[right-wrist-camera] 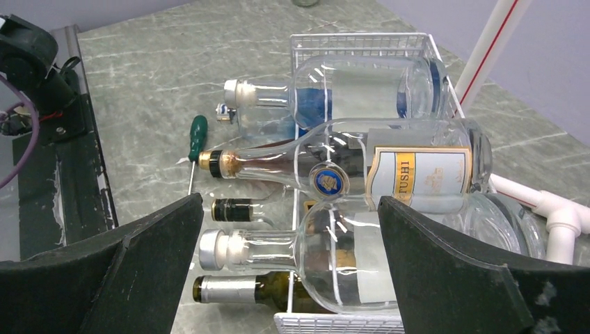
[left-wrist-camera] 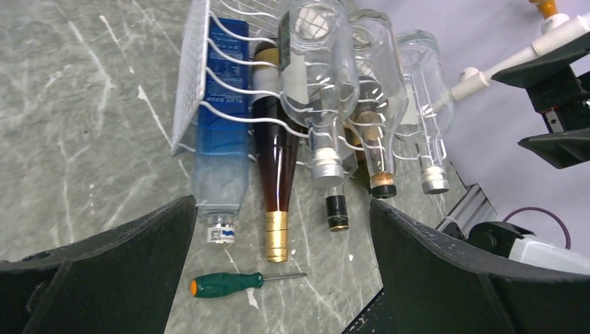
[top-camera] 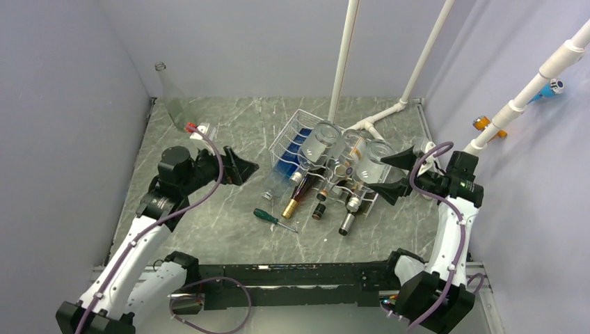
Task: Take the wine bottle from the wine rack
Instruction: Pick up the wine bottle from the wine rack.
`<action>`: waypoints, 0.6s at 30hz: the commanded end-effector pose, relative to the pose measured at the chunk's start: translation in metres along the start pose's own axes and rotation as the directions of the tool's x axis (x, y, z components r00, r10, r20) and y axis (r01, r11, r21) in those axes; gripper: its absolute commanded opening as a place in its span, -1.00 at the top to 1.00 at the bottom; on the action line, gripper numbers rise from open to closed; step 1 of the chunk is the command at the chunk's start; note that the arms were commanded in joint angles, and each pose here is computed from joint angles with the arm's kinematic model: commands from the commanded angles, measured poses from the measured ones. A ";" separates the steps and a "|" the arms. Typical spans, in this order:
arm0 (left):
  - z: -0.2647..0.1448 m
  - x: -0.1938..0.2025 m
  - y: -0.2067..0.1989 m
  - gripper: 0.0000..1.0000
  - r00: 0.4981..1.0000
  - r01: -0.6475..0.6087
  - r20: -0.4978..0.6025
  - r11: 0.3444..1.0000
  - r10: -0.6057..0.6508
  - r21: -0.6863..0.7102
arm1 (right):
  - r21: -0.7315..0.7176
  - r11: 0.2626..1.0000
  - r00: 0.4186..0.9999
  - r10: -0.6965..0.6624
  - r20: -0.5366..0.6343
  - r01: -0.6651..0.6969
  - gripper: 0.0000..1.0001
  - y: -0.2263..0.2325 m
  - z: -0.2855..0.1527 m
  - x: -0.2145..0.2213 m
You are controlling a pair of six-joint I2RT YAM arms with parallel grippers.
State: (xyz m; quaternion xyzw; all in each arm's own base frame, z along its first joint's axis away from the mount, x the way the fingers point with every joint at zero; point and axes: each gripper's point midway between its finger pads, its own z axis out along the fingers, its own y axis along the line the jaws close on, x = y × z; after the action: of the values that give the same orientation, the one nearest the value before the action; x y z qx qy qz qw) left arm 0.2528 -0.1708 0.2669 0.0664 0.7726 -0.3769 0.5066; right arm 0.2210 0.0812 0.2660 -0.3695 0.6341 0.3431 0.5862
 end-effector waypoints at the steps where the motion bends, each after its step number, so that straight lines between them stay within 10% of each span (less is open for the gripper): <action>1: 0.014 -0.025 -0.024 -0.99 0.999 -0.028 0.036 0.998 0.027 0.048 | -0.009 1.000 0.998 -0.021 0.061 0.022 -0.99 0.000 -0.002 -0.008; 18: 0.071 -0.006 -0.057 -0.99 0.996 -0.004 -0.090 0.993 0.015 0.120 | 0.015 1.000 0.996 0.026 0.089 -0.028 -0.99 -0.013 -0.008 -0.007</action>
State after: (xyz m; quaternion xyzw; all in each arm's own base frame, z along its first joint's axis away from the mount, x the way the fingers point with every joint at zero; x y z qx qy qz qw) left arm 0.2721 -0.2343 0.2617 0.1100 0.7923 -0.3993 0.4480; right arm 0.2280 0.0669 0.2633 -0.3326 0.6409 0.3518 0.5957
